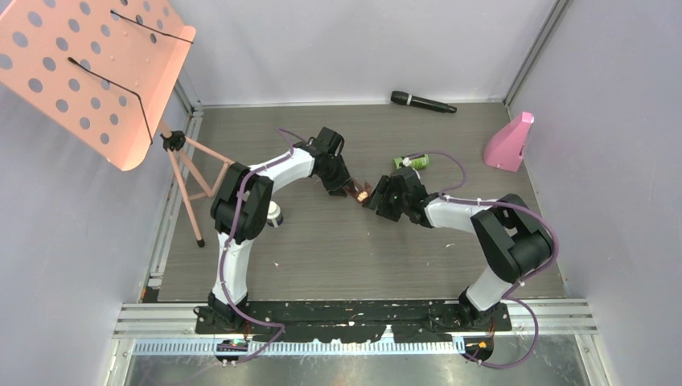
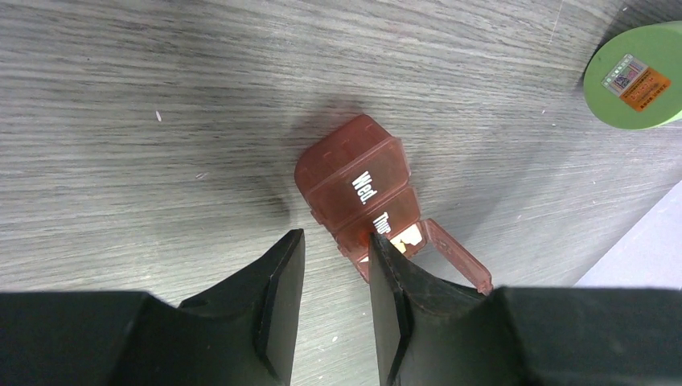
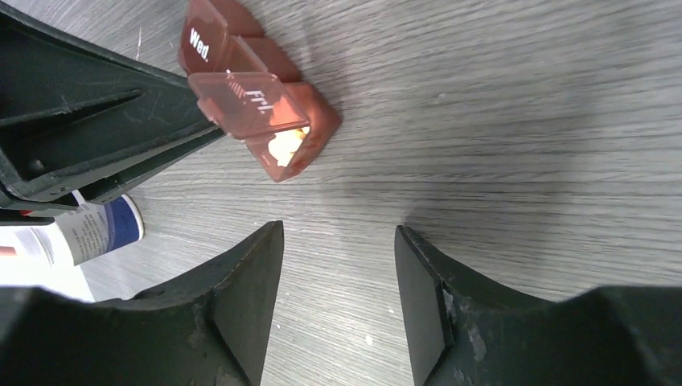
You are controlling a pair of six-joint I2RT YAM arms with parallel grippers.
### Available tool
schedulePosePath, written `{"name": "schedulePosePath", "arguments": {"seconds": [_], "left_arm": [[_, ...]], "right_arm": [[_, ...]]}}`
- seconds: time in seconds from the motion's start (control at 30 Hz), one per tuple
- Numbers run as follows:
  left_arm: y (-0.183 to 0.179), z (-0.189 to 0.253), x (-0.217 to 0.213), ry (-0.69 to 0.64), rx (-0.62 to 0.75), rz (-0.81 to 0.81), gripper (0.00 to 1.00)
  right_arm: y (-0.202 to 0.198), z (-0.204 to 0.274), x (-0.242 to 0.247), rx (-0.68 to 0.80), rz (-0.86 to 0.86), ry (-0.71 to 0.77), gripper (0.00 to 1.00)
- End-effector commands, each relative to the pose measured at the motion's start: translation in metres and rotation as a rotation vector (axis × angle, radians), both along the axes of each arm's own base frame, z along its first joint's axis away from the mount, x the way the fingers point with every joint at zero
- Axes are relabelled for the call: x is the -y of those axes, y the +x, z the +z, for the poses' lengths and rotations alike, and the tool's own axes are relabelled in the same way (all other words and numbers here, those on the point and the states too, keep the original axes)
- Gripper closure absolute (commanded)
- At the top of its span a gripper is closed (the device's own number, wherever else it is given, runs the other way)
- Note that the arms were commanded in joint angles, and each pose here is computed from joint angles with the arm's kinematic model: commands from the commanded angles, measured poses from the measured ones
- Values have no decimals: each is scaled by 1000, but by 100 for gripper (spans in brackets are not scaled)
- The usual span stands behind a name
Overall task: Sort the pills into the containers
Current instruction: Adjust the pill container at the center of the board.
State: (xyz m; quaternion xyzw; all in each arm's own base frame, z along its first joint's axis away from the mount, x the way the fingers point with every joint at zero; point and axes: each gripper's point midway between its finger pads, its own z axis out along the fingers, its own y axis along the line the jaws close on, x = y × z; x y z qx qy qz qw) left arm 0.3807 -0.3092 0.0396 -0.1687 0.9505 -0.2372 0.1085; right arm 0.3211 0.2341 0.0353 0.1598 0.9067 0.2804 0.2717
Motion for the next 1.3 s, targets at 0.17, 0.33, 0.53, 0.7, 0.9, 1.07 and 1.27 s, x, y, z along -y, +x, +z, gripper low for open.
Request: {"name": "schedulePosePath", "arguments": {"seconds": [0.17,0.33,0.53,0.7,0.9,1.07,1.27], "left_arm": [[6,-6,-11,17,3,4,64],[8,-5,-13,11,2,6,64],[6,-8,-14,11,-5,-11,64],[4,-9,-12,-6,-23,-39,64],[-3,-14,-18,13,-32,-47,64],[-4,-13,-17,6,-36,-55,64],[-1,-8,-14,-1,-27,-64,64]], "right_arm": [[20,-15,-17,-75,-189,90,49],[19,-28,-6,-108,-247,58,56],[23,-31,-4,-92,-249,35,63],[33,-27,-5,-43,-225,36,62],[42,-24,-4,-14,-215,29,66],[46,-23,-9,-9,-177,27,57],[47,-24,-13,-7,-158,31,51]]}}
